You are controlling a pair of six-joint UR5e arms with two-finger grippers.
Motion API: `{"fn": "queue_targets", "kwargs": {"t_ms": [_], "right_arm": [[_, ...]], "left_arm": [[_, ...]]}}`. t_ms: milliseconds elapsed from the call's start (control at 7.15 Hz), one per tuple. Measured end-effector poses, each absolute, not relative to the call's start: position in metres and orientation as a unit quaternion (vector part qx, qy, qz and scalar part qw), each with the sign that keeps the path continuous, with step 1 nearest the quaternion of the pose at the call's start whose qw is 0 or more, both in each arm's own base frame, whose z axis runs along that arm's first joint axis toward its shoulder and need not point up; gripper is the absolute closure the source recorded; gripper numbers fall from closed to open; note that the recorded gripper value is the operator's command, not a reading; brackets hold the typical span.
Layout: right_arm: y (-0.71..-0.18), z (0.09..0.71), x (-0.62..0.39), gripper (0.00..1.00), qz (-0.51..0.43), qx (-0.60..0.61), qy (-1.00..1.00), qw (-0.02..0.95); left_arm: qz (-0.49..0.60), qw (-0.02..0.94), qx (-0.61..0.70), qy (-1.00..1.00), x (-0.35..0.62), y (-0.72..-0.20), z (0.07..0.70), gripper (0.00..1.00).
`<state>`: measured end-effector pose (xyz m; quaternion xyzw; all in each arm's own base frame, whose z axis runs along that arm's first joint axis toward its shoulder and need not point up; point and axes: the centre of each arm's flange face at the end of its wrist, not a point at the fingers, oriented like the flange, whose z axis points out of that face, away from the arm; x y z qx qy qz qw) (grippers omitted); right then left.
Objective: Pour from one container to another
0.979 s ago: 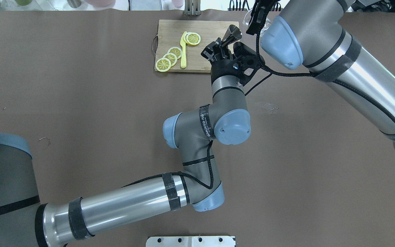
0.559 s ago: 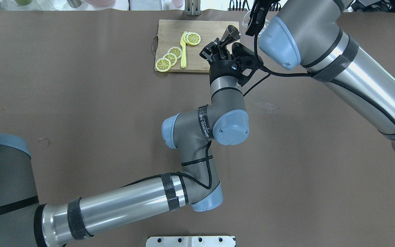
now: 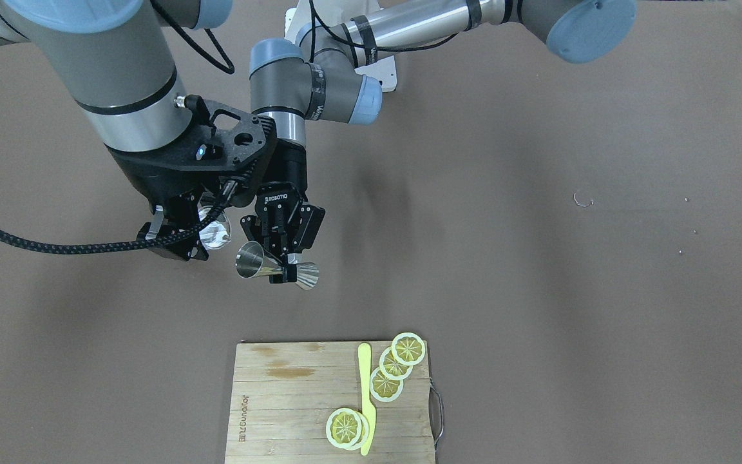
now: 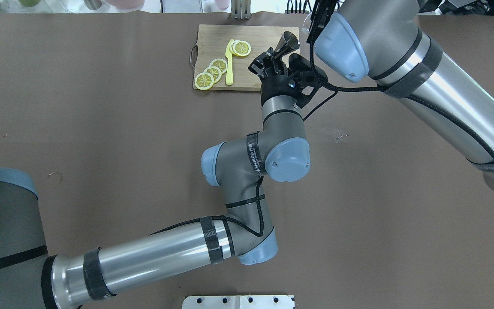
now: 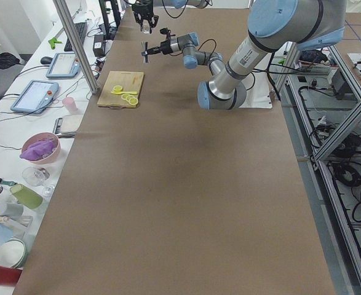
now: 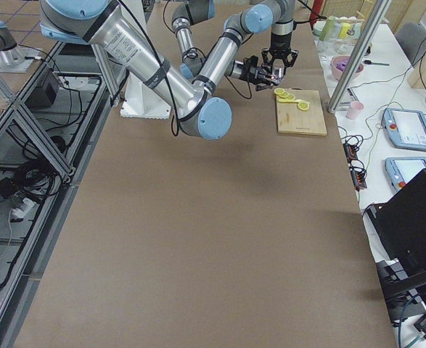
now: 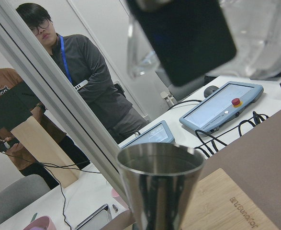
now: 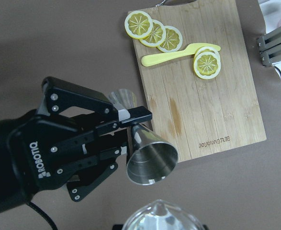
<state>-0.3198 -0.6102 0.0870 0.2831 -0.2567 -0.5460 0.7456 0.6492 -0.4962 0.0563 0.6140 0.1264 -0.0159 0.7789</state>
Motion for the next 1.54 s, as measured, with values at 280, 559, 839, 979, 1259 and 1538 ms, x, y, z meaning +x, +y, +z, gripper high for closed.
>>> {"fn": "queue_targets", "kwargs": {"t_ms": [280,559,839,979,1259,1538], "right_arm": [[-0.612,0.08,-0.321,1.0,-0.556,0.281,-0.242,0.744],[-0.613,0.076,-0.326,1.0,-0.561,0.281,-0.228,0.744],[-0.612,0.072,-0.33,1.0,-0.564,0.282,-0.223,0.743],[-0.612,0.069,-0.331,1.0,-0.564,0.283,-0.221,0.744],[-0.614,0.066,-0.334,1.0,-0.565,0.282,-0.217,0.744],[-0.616,0.065,-0.338,1.0,-0.567,0.281,-0.212,0.745]], "left_arm": [[-0.017,0.779,0.615,0.125,0.648,-0.496,0.059,1.0],[-0.017,0.778,0.615,0.125,0.647,-0.496,0.059,1.0],[-0.017,0.778,0.615,0.125,0.647,-0.496,0.059,1.0],[-0.017,0.778,0.615,0.125,0.647,-0.496,0.06,1.0],[-0.017,0.779,0.615,0.124,0.647,-0.496,0.061,1.0],[-0.017,0.779,0.615,0.125,0.646,-0.495,0.064,1.0]]}}
